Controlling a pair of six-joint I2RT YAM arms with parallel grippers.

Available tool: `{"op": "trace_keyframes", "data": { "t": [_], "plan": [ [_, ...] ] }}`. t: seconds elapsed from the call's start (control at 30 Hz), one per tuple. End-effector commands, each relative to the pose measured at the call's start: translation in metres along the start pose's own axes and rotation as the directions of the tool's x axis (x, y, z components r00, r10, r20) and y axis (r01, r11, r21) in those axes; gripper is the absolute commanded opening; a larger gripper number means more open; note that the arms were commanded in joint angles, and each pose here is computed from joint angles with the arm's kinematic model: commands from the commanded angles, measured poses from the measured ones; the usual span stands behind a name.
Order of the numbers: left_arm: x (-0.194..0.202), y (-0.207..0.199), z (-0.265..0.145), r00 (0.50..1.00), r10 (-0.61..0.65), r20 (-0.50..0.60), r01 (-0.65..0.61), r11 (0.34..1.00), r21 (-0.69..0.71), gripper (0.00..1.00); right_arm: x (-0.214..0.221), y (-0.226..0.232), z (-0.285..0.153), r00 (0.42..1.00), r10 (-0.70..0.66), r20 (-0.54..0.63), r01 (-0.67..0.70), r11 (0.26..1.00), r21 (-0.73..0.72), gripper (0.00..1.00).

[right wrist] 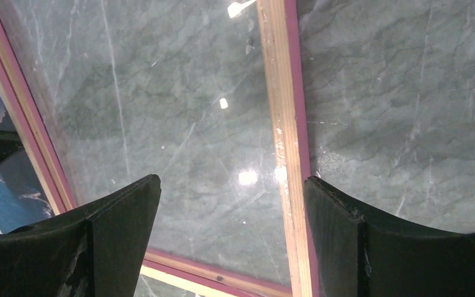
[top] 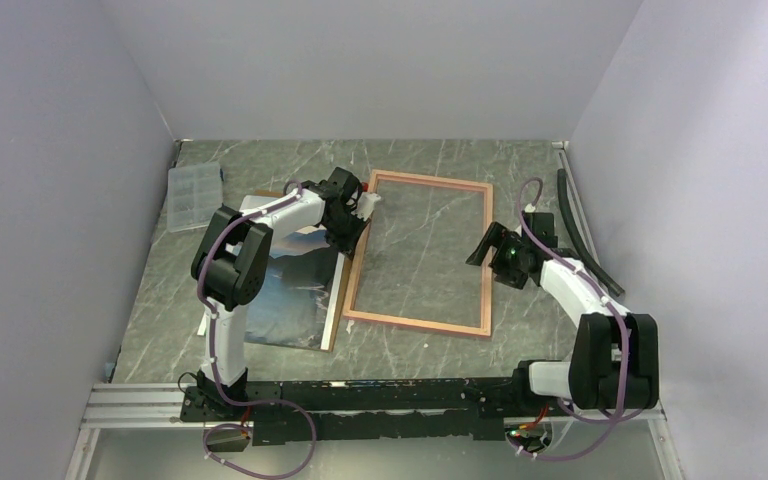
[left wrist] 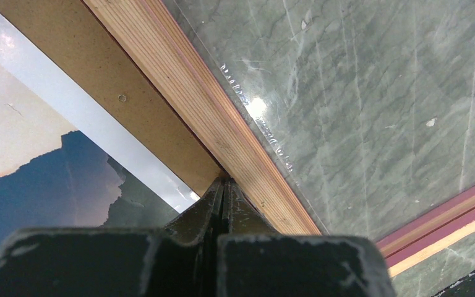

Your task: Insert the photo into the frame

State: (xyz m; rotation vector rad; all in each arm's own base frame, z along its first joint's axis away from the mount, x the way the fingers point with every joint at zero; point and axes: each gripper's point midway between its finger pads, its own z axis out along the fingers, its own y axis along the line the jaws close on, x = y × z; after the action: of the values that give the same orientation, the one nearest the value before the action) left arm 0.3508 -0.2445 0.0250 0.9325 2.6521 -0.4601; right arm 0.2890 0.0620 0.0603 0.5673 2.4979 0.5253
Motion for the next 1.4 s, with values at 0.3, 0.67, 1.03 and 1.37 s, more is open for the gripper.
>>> {"op": "trace_keyframes", "data": {
  "t": [0.3,0.67,1.03,1.37],
  "plan": [
    [0.0,-0.007,-0.007,1.0,0.011,0.008,-0.011,1.0,0.021,0.03,-0.008,0.016,0.014,0.999,-0.042,0.008,0.042,0.999,-0.021,0.87],
    [0.002,-0.007,0.002,1.0,0.012,0.002,-0.012,0.999,0.032,0.03,0.006,0.033,0.02,0.999,-0.01,-0.032,0.007,0.994,-0.113,0.81],
    [0.004,-0.007,0.006,1.0,0.01,-0.007,-0.009,0.999,0.04,0.03,0.006,0.072,0.007,0.999,-0.049,-0.02,0.044,0.979,-0.199,0.8],
    [-0.006,-0.001,-0.011,1.0,0.004,0.024,-0.004,0.999,0.037,0.03,-0.033,0.041,-0.013,0.988,-0.12,0.096,0.117,0.992,0.04,0.83]
  ]
}}
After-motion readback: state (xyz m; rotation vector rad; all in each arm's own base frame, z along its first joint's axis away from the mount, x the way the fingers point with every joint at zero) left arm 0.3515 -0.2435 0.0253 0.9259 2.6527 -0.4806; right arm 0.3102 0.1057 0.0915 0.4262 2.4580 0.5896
